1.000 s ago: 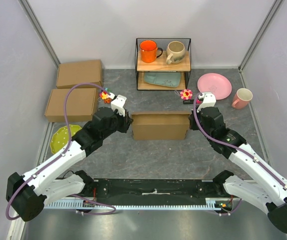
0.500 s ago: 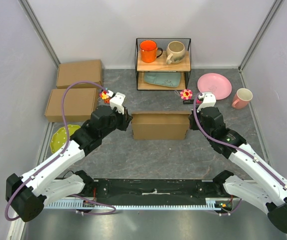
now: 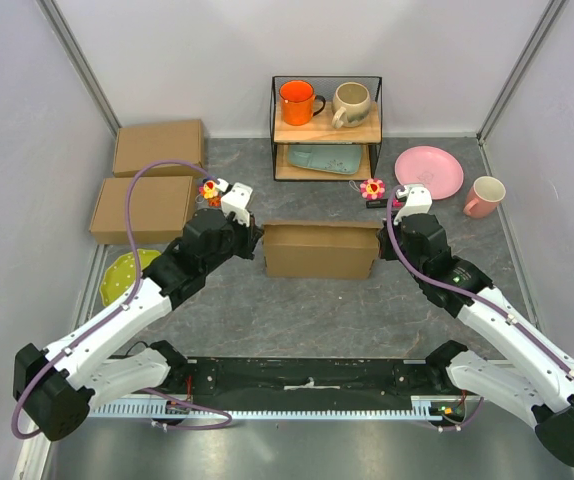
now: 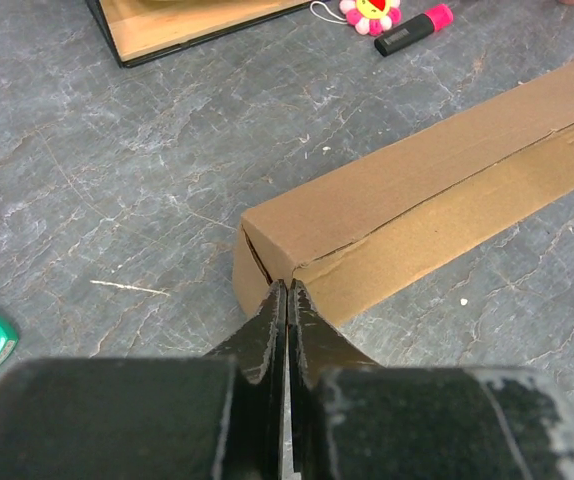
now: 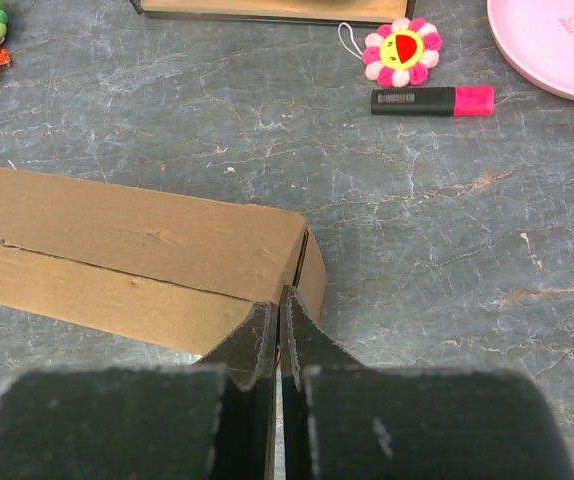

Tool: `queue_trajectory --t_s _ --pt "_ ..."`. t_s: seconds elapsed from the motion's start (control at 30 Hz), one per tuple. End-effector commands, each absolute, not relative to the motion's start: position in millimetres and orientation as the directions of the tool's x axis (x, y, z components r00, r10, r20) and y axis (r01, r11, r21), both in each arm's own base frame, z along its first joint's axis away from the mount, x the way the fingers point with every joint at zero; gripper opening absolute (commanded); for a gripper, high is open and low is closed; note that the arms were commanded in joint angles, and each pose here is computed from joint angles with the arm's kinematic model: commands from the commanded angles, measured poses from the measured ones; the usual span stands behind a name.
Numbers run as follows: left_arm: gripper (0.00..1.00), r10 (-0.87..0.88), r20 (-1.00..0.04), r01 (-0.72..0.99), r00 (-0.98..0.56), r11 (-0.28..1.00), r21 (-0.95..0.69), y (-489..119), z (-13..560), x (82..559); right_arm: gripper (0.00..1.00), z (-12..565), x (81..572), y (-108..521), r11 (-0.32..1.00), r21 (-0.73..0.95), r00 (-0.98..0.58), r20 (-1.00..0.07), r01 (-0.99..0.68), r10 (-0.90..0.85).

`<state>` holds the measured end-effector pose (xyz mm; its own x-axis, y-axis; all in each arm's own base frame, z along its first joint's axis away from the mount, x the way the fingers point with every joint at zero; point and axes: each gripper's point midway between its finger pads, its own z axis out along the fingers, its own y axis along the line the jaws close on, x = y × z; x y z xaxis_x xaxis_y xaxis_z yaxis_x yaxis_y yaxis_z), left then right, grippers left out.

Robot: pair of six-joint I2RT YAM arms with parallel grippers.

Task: Fold the paper box

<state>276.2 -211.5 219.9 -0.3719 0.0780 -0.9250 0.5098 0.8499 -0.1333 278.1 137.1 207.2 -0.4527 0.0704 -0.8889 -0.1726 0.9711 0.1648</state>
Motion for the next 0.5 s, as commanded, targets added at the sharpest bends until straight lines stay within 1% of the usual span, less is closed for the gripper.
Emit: queue_trajectory --t_s 0.0,0.07,0.1,0.17,0.2,0.3,0.47 --pt "0.02 0.060 -0.955 0.518 -0.292 0.849 -0.106 -215.9 244.1 286.9 0.00 186.7 268.0 135.8 0.973 0.154 -0.520 -0.853 -0.170 0.045" --pt "0.02 0.066 -0.951 0.503 -0.302 0.858 -0.100 -213.2 237.1 288.3 0.02 189.0 267.1 136.4 0.971 0.160 -0.517 -0.855 -0.176 0.047" --pt "0.02 0.074 -0.946 0.492 -0.316 0.865 -0.097 -210.6 229.5 287.7 0.11 190.7 266.6 136.6 0.971 0.165 -0.515 -0.856 -0.176 0.052" --pt "0.02 0.088 -0.936 0.486 -0.342 0.869 -0.095 -208.4 214.7 285.6 0.25 197.0 266.1 136.1 0.969 0.174 -0.501 -0.863 -0.176 0.065" --pt "0.02 0.090 -0.933 0.485 -0.350 0.869 -0.098 -207.9 211.0 284.8 0.34 198.6 265.9 136.4 0.968 0.180 -0.498 -0.864 -0.176 0.070" --pt "0.02 0.098 -0.922 0.489 -0.376 0.866 -0.107 -208.8 197.9 280.9 0.41 211.7 266.9 135.9 0.966 0.185 -0.475 -0.876 -0.179 0.080" --pt "0.02 0.101 -0.902 0.495 -0.420 0.859 -0.135 -212.8 182.7 276.8 0.45 234.5 267.5 138.3 0.959 0.204 -0.440 -0.893 -0.198 0.099"
